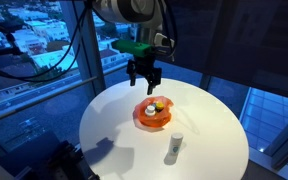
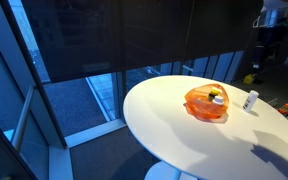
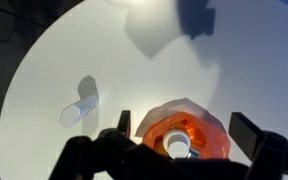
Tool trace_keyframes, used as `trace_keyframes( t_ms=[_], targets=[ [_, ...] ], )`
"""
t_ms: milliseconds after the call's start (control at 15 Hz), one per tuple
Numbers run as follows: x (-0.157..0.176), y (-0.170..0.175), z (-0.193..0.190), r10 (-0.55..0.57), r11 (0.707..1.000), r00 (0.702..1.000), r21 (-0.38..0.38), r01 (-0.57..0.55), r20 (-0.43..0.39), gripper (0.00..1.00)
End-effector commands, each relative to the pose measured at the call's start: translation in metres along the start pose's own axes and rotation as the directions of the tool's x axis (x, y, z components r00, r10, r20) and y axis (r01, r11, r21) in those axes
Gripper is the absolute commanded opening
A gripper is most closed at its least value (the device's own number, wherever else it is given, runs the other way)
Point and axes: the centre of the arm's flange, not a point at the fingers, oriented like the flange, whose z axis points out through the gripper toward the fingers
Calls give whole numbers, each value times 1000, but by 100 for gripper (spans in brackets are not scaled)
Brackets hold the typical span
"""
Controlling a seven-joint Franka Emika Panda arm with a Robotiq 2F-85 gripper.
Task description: Put the shorter white pill bottle in the plastic bag
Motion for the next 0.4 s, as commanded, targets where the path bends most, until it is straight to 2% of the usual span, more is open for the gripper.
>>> trace_keyframes(
  t_ms=[0,333],
  targets=[
    [-14,-1,-26,41,999,999,-22,-41,12,100],
    [-14,0,-19,23,1000,1000,2,-23,8,100]
  ],
)
